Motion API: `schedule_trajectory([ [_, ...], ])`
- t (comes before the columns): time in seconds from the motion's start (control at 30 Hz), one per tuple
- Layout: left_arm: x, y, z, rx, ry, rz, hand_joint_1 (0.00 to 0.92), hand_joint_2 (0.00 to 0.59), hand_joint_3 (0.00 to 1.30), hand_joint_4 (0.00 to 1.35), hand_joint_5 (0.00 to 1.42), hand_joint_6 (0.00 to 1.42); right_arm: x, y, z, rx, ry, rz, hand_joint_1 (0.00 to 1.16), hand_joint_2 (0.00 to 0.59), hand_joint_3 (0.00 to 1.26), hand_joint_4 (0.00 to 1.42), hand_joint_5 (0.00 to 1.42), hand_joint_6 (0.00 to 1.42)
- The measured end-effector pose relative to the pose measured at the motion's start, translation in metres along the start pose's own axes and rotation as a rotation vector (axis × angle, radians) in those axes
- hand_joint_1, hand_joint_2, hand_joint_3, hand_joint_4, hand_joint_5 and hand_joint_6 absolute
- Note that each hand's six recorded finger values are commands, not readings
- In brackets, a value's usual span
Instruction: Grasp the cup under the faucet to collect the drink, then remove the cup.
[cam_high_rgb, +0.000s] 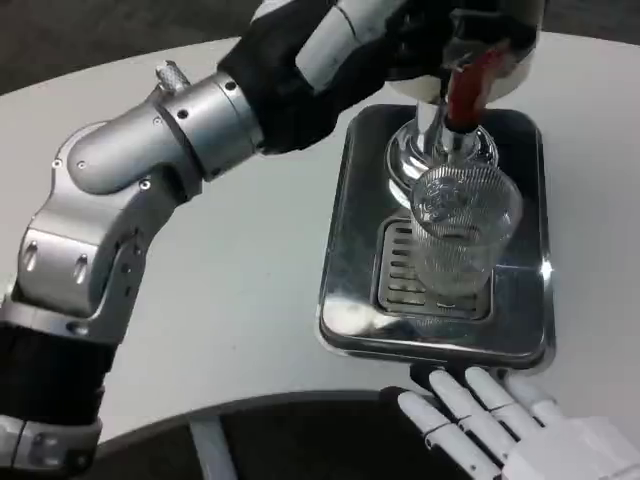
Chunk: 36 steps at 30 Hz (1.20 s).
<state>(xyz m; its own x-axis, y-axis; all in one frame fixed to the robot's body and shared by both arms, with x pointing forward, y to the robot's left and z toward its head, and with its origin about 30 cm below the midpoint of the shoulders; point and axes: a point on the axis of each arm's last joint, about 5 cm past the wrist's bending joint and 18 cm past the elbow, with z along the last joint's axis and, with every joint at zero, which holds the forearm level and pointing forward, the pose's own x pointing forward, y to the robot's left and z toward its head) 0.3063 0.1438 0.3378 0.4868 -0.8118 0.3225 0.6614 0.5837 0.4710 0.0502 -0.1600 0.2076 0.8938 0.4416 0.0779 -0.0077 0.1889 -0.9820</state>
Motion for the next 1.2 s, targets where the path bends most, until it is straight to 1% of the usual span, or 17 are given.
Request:
schedule_trajectory([
  [0.13, 0.001, 0.0, -0.0028, 0.001, 0.017, -0.007, 0.0, 0.119, 0.17, 0.11, 0.22, 0.27, -0.001, -0.0004, -0.0006, -0.004, 0.0, -0.002, 0.52, 0.454, 0.08, 0.0, 0.0, 0.0],
  [0.3, 0.003, -0.003, -0.0063, 0.031, 0.053, -0.029, 0.0, 0.119, 0.17, 0.1, 0.22, 0.27, -0.002, -0.0008, -0.0007, -0.007, -0.007, -0.006, 0.52, 0.454, 0.08, 0.0, 0.0, 0.01],
  [0.43, 0.005, -0.004, -0.0087, 0.067, 0.078, -0.036, 0.0, 0.119, 0.17, 0.1, 0.22, 0.25, -0.003, -0.0015, -0.0007, -0.002, -0.021, -0.018, 0.52, 0.454, 0.08, 0.0, 0.0, 0.01],
  [0.6, 0.007, -0.007, -0.0106, 0.127, 0.097, -0.057, 0.0, 0.121, 0.17, 0.09, 0.2, 0.24, -0.004, -0.0019, -0.0015, -0.011, -0.016, -0.016, 0.52, 0.454, 0.08, 0.0, 0.0, 0.01],
  [0.73, 0.008, -0.008, -0.0101, 0.174, 0.093, -0.064, 0.0, 0.121, 0.17, 0.08, 0.18, 0.23, -0.005, -0.0021, -0.002, -0.017, -0.012, -0.015, 0.52, 0.454, 0.08, 0.0, 0.0, 0.01],
  [0.8, 0.009, -0.008, -0.01, 0.207, 0.091, -0.074, 0.0, 0.121, 0.16, 0.08, 0.17, 0.22, -0.005, -0.0022, -0.0019, -0.019, -0.014, -0.015, 0.52, 0.454, 0.08, 0.0, 0.0, 0.01],
  [1.0, 0.01, -0.01, -0.0113, 0.259, 0.083, -0.09, 0.0, 0.121, 0.16, 0.07, 0.16, 0.2, -0.005, -0.0022, -0.0019, -0.019, -0.015, -0.015, 0.52, 0.454, 0.08, 0.0, 0.0, 0.02],
  [1.2, 0.011, -0.011, -0.012, 0.326, 0.073, -0.102, 0.0, 0.116, 0.15, 0.04, 0.12, 0.18, -0.005, -0.002, -0.0015, -0.016, -0.02, -0.016, 0.52, 0.454, 0.08, 0.0, 0.0, 0.02],
])
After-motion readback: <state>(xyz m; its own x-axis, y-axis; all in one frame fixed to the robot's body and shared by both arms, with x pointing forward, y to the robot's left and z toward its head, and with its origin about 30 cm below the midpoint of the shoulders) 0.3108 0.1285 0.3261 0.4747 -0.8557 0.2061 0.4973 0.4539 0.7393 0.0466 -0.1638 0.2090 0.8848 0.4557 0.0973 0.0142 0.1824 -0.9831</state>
